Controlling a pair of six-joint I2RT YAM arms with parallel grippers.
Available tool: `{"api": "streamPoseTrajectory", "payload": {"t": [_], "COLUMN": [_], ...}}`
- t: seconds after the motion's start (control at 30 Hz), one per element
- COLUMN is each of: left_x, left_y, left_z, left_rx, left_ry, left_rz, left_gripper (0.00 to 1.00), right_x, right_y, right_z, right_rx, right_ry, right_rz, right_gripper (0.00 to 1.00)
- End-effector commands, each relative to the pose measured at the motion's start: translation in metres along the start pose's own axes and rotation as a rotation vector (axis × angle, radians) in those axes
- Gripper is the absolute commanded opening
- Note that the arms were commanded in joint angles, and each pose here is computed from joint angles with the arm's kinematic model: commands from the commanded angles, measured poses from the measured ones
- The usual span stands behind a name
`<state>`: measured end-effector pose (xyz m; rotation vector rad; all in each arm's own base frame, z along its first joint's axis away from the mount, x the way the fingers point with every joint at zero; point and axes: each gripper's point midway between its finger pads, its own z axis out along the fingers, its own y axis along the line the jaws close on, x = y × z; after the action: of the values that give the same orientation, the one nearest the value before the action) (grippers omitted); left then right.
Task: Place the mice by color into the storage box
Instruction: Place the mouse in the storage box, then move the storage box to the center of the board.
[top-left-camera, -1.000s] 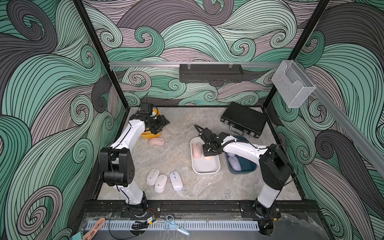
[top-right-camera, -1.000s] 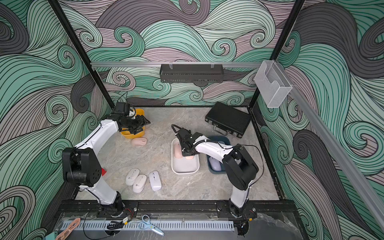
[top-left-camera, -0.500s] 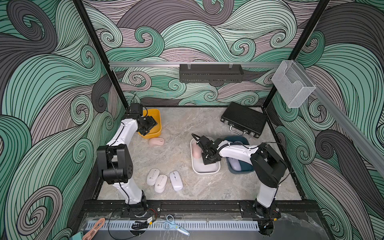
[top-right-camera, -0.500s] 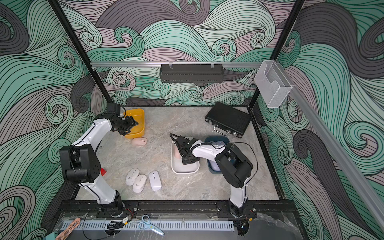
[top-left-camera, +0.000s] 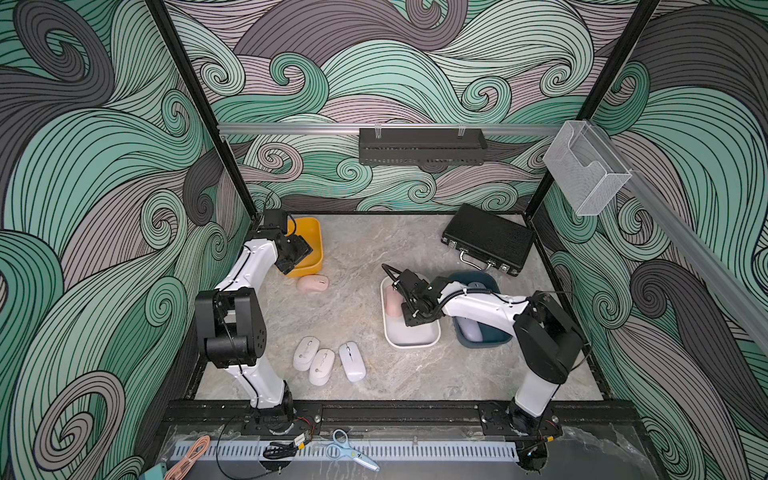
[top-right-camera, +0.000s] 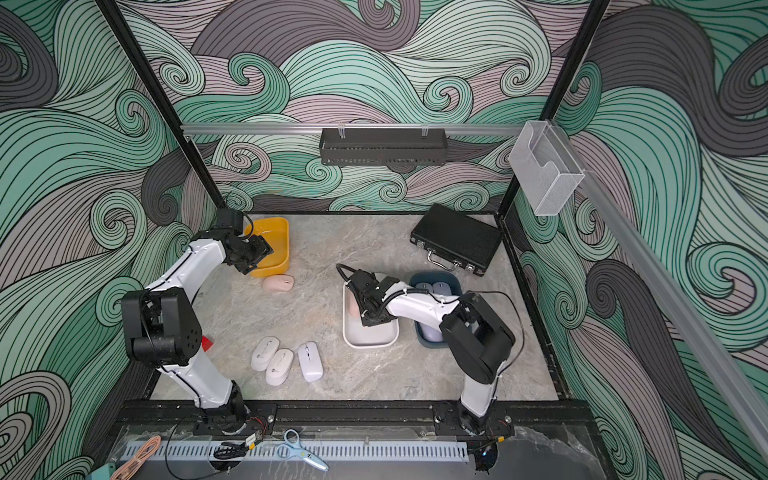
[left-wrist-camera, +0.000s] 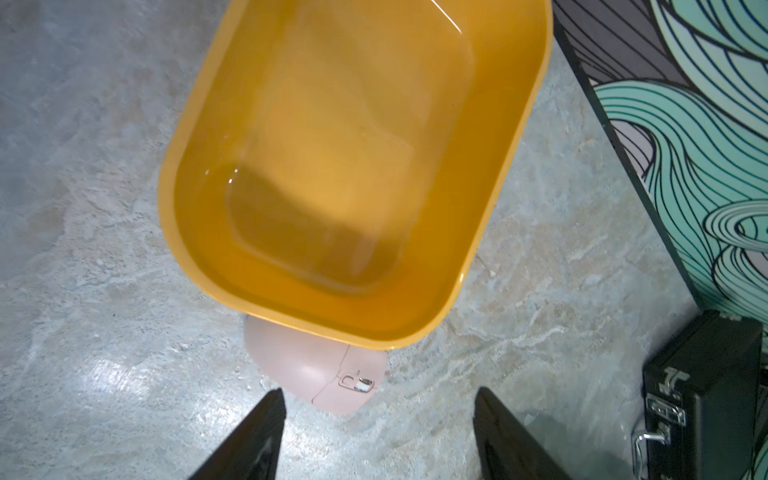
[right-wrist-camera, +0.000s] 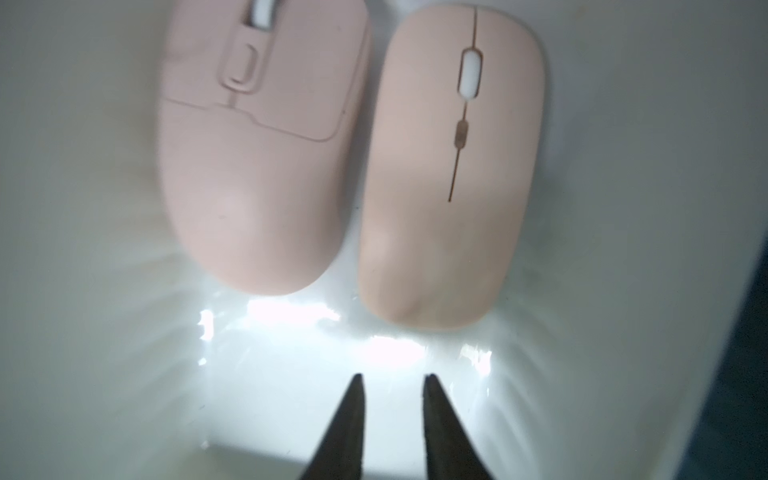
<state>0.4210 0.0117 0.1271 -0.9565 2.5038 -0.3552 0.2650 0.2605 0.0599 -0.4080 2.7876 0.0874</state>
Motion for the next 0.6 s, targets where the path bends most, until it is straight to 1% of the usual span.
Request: {"api": "streamPoseTrajectory", "payload": {"t": [0.0,0.07,0.13,0.33,0.43,0.5,0.57], "left_x": [0.011,0.015,0.016,0.004,0.003,0.001,0.001], "left_y": [0.013,0.017,0.02,0.02,0.019,0.019,0.022], "left_z": [-0.007,-0.008,-0.001,0.028,0.047,0.052,0.059], "left_rx": [0.009,0.06,0.105,0.135,0.134,0.122,0.112], "left_ry": [-0.059,-0.121,-0.163,-0.232,-0.21,-0.218,-0.207], "left_rz": [-0.074,-0.104,-0.113,-0.09,-0.065,-0.04,-0.048], "left_gripper": [0.69,0.7,0.7,0.75,0.73,0.73,0.73], "right_x": [-0.017,-0.025,-0.032,-0.046,-0.046,-0.045,-0.042], "right_y": [0.003,0.004,0.004,-0.002,-0.008,-0.01,-0.012], "right_z": [-0.039,-0.056,-0.07,-0.102,-0.108,-0.112,-0.115], "right_rx": [-0.026,-0.05,-0.062,-0.063,-0.055,-0.062,-0.066], "right_ry": [-0.098,-0.147,-0.189,-0.273,-0.295,-0.307,-0.312], "right_rz": [-0.004,-0.018,-0.041,-0.105,-0.102,-0.097,-0.091], "right_gripper": [0.45,0.5,0.54,0.67,0.71,0.71,0.72]}}
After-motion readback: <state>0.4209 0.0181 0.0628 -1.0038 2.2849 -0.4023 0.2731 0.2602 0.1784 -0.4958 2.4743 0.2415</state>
